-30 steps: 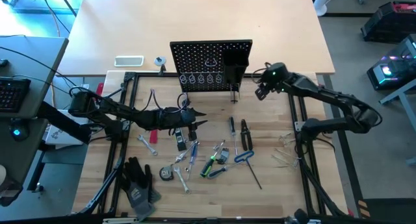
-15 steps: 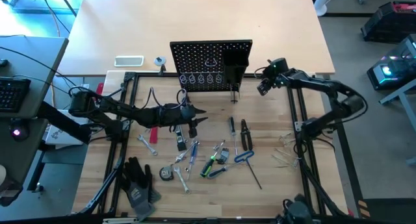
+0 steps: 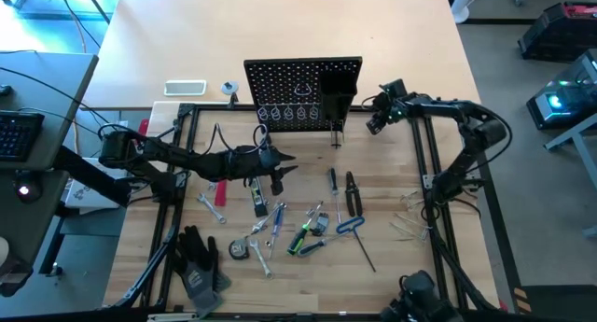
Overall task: Hang tools onto peg board
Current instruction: Put the socket wrench into the pegboard bin
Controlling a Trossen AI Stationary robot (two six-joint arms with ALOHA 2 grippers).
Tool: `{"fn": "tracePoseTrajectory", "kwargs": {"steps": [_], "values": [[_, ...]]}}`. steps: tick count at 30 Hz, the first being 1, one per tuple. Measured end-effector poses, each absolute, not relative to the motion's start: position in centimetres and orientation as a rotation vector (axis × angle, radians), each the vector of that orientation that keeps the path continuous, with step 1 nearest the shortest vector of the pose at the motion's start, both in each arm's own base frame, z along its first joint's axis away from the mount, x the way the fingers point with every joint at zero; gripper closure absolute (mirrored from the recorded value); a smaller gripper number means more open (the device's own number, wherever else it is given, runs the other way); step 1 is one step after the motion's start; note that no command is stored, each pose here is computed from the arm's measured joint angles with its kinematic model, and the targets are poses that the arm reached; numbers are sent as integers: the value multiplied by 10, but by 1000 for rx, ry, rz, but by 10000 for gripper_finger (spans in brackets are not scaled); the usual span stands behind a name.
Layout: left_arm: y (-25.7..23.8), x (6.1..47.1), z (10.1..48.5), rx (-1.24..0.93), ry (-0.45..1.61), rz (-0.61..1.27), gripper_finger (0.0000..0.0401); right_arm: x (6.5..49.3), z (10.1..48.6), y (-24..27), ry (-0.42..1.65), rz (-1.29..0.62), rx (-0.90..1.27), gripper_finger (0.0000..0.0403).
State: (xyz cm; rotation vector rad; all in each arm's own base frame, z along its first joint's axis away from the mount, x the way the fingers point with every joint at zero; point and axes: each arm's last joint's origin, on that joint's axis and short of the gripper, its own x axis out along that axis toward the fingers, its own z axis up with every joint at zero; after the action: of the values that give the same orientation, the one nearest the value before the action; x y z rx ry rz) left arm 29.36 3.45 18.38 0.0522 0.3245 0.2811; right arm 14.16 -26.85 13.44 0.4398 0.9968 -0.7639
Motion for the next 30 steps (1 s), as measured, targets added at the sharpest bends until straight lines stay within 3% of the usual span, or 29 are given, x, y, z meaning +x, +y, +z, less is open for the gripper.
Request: {"fn": "tracePoseTrajectory", "kwargs": {"steps": [10, 21, 30], "values": [[34, 294, 184, 60, 328, 277, 275, 149, 130, -269, 1093, -788, 501, 261], [34, 294, 184, 70, 328, 275, 275, 162, 131, -260, 1118, -742, 474, 389], [34, 294, 184, 69, 327, 271, 275, 177, 129, -246, 1141, -681, 484, 403]]}}
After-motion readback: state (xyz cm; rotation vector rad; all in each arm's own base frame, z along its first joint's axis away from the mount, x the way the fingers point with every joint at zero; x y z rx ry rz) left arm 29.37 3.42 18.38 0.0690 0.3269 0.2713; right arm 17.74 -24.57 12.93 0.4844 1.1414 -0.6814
